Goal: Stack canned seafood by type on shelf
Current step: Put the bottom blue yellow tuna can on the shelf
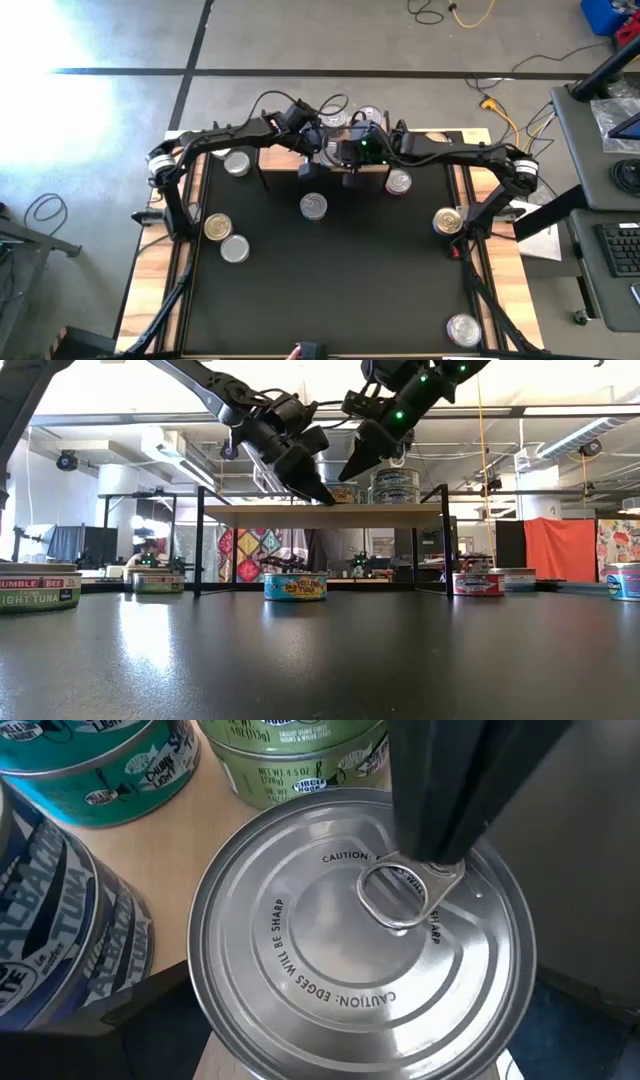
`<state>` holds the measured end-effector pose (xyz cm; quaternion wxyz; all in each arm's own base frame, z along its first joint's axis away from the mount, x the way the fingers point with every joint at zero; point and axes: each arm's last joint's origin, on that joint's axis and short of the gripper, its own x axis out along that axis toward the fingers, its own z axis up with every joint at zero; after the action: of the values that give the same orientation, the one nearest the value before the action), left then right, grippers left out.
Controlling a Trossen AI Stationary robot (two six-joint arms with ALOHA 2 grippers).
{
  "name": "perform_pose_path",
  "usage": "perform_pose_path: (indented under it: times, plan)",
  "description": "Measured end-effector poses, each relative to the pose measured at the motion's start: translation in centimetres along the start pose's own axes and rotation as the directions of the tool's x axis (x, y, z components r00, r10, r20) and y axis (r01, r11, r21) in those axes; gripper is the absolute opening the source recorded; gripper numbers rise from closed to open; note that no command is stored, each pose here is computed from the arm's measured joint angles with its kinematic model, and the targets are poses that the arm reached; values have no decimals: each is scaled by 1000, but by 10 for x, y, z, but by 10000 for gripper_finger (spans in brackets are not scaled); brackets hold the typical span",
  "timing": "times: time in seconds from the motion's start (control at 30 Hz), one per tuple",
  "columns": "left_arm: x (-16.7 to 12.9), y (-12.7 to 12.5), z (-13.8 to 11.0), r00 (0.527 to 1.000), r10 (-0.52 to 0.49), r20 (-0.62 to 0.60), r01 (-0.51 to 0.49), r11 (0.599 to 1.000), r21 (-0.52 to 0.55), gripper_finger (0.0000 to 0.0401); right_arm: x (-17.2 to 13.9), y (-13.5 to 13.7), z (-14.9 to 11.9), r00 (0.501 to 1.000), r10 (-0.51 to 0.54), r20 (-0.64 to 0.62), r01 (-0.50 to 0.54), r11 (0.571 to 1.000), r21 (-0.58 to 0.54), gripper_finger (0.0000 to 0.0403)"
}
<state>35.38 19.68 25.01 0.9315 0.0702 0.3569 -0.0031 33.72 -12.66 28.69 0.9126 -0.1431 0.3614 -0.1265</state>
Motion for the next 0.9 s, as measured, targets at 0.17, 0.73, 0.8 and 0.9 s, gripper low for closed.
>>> perform_pose_path:
  times: [0.17, 0.73, 0.8, 0.9]
  plan:
    - [-1, 0, 0, 1000, 2, -1, -2, 1000, 24, 399, 14, 1, -4, 1000, -8, 7, 8, 1000, 1, 13]
    - [-12, -3, 2, 993, 54, -109, -48, 997, 55, 399, 33, -5, -8, 999, -18, -39, 21, 997, 81, 13]
    - [-17, -3, 5, 988, 65, -140, -57, 997, 61, 399, 33, -5, -8, 999, -25, -44, 29, 996, 86, 13]
    - [-22, -2, 9, 980, 87, -178, -76, 995, 68, 400, 33, -6, -9, 998, -50, -49, 54, 995, 86, 13]
